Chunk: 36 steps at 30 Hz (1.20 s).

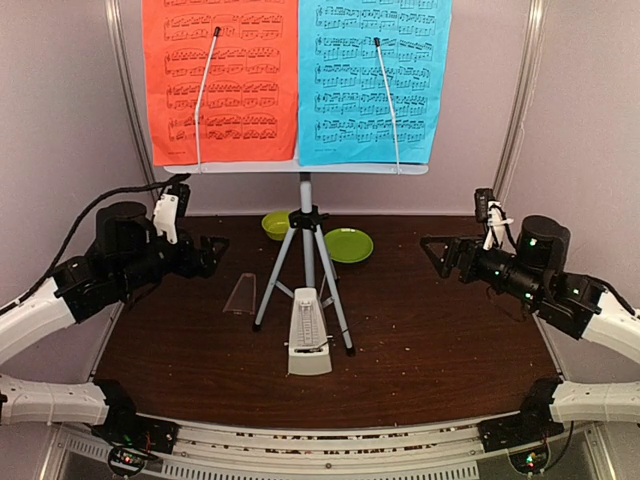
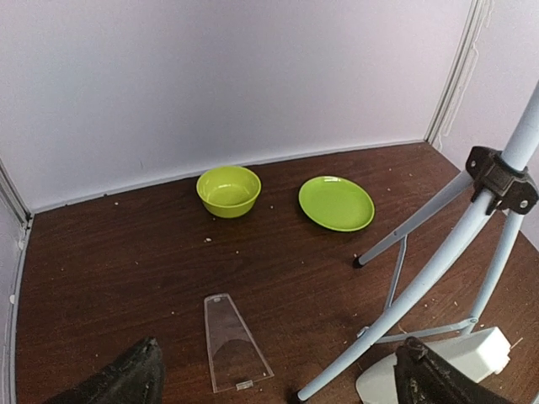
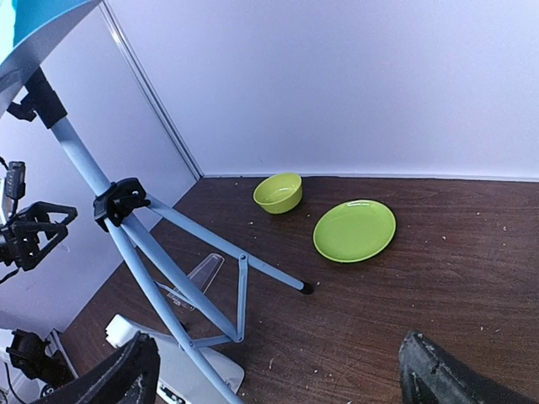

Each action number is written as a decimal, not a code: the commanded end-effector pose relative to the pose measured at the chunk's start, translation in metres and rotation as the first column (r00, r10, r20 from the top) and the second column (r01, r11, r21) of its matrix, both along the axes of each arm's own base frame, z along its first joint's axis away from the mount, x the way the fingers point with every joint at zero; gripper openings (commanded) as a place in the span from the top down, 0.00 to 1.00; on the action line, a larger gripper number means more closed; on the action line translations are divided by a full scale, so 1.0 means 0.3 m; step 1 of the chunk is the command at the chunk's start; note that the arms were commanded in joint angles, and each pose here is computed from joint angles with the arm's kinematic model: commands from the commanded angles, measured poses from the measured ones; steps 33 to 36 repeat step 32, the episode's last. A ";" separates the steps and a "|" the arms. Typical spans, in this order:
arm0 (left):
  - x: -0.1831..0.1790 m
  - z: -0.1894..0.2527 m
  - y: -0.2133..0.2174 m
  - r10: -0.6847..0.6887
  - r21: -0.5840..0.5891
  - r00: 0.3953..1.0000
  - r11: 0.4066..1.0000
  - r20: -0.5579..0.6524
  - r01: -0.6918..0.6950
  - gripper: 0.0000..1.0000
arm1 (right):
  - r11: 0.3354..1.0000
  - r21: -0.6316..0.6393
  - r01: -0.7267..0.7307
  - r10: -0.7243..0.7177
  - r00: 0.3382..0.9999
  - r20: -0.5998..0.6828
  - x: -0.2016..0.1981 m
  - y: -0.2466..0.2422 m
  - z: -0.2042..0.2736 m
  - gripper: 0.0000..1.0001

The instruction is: Set up the instrument practice props

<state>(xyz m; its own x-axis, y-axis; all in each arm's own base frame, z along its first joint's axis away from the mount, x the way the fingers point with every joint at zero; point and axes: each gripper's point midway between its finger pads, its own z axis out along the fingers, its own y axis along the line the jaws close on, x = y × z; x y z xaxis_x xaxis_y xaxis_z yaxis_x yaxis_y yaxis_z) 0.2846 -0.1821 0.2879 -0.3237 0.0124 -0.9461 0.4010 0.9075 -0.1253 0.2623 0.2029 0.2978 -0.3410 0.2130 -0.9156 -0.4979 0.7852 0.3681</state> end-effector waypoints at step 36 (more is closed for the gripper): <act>0.074 -0.328 0.050 0.216 -0.048 0.937 0.970 -0.275 -0.237 0.02 | 0.995 0.104 -0.006 0.027 0.979 -0.204 0.005 -0.042 -0.386 0.00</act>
